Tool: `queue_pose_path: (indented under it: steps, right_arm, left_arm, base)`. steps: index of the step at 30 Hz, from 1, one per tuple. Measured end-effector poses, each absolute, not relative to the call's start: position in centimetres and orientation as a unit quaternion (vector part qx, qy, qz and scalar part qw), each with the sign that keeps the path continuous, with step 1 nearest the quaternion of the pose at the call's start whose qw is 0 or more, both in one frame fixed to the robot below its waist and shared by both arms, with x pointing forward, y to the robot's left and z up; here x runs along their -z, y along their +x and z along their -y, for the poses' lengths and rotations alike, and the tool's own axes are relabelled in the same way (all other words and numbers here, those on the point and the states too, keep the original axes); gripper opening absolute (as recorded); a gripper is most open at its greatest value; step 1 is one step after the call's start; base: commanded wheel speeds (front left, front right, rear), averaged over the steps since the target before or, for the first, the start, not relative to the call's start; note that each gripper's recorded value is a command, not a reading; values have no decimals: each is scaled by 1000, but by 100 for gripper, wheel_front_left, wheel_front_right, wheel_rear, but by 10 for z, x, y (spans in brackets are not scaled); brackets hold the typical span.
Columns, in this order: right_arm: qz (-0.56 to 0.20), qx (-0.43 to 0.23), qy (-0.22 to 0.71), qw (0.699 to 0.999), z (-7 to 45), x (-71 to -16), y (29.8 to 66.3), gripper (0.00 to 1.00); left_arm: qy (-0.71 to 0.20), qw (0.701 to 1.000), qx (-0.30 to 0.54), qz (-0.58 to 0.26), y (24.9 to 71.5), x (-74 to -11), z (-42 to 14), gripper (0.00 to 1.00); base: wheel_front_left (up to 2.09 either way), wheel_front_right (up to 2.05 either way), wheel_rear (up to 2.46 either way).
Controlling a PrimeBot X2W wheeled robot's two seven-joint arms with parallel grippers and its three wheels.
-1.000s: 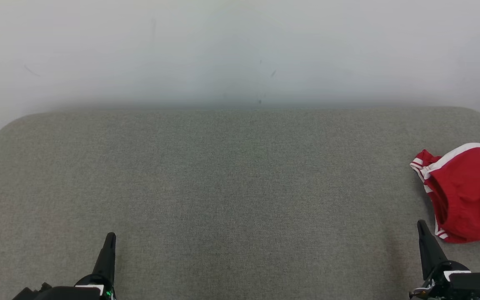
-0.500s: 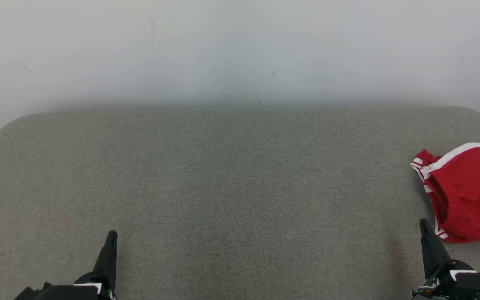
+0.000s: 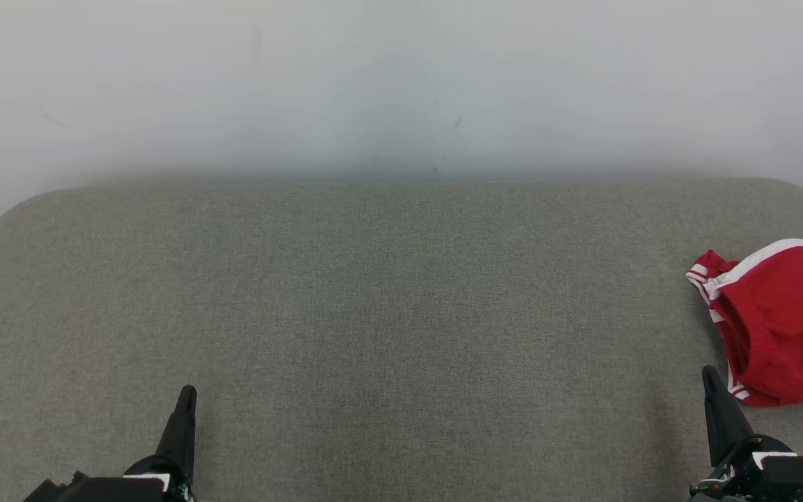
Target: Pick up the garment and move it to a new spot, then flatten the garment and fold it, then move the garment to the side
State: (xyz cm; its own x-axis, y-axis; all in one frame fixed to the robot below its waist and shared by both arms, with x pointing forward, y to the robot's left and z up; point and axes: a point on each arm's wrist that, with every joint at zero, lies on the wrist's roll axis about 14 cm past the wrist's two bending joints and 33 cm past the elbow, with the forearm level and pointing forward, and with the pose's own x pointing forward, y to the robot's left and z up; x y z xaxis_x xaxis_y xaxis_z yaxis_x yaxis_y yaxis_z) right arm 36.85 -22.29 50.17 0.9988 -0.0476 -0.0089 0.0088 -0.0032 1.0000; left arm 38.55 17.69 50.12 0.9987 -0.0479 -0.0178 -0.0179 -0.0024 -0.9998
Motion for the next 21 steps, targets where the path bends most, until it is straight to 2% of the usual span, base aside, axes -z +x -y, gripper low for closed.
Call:
queue_pose_path:
  steps: [21]
  right_arm:
    - [14, 20, 708, 706, 223, -502, 369, 0]
  left_arm:
    - [-708, 706, 11, -23, 385, -501, -177, 0]
  base:
    - [0, 0, 0]
